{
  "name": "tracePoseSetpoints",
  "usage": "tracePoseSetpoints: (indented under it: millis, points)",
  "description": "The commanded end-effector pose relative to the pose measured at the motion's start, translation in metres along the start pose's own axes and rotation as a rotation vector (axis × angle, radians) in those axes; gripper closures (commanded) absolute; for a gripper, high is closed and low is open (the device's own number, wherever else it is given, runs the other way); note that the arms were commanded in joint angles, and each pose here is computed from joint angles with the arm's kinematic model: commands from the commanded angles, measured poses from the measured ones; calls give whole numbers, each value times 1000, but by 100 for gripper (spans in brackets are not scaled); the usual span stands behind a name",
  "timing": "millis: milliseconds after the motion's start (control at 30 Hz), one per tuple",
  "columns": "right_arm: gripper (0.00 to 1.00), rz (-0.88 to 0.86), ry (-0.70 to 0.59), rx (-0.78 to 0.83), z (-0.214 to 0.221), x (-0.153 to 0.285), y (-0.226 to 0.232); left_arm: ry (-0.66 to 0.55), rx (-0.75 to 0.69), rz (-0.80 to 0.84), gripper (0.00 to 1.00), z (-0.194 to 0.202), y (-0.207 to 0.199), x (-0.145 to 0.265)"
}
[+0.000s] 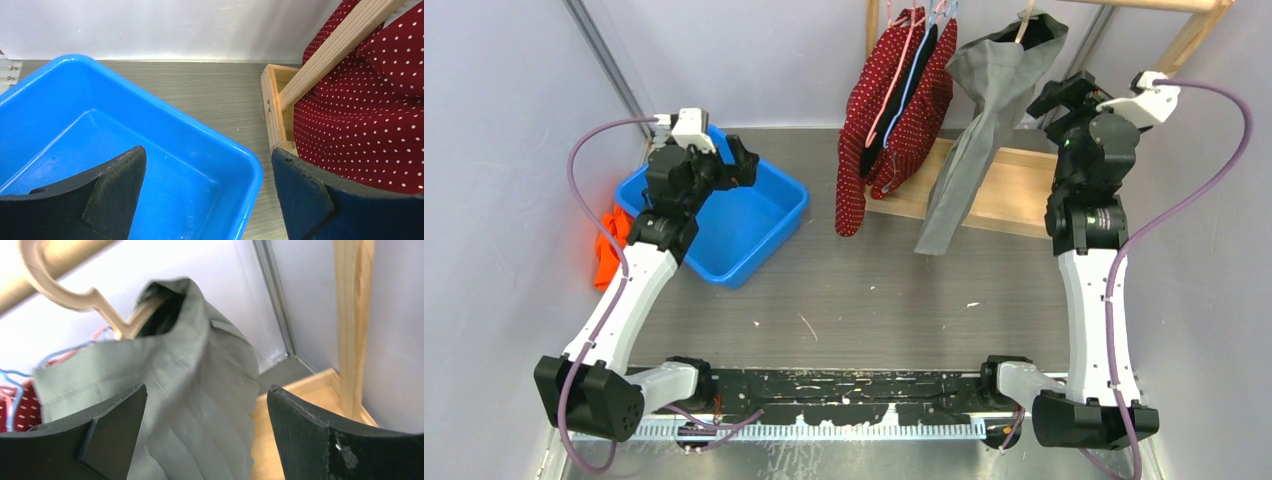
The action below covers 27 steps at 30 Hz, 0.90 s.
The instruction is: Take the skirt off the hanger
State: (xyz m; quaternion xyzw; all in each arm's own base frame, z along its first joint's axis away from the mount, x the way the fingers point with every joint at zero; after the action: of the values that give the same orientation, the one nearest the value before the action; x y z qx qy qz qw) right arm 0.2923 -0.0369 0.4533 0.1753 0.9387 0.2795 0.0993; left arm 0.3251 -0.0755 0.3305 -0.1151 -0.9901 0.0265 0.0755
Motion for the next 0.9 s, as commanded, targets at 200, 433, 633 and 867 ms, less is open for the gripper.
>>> tracePoseSetpoints:
  millis: [200,433,633,867]
  points:
    - [6,-177,19,2,-24,-34,56,-46,-34,-25,5,-5,4,7]
    - [7,-195,38,17,-11,-58,73,-18,-60,-37,5,6,7,9]
    - [7,-215,29,35,-3,-68,90,-7,-71,-47,5,14,9,6]
    - [7,-208,15,56,11,-79,102,39,-89,-54,5,25,12,-1]
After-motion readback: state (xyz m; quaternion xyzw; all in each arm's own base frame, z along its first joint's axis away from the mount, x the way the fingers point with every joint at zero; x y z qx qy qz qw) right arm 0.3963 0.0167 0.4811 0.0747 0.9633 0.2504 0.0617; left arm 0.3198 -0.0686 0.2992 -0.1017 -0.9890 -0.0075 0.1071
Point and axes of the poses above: each gripper's point midway between its finger pads, its own x axis back along the fingers, its own y axis along the line the jaws close on, z = x × y, the point moved 7 cm from there along x, back along the fingers, and after that the axes turned 8 degrees about -x, right-handed, at the moved point
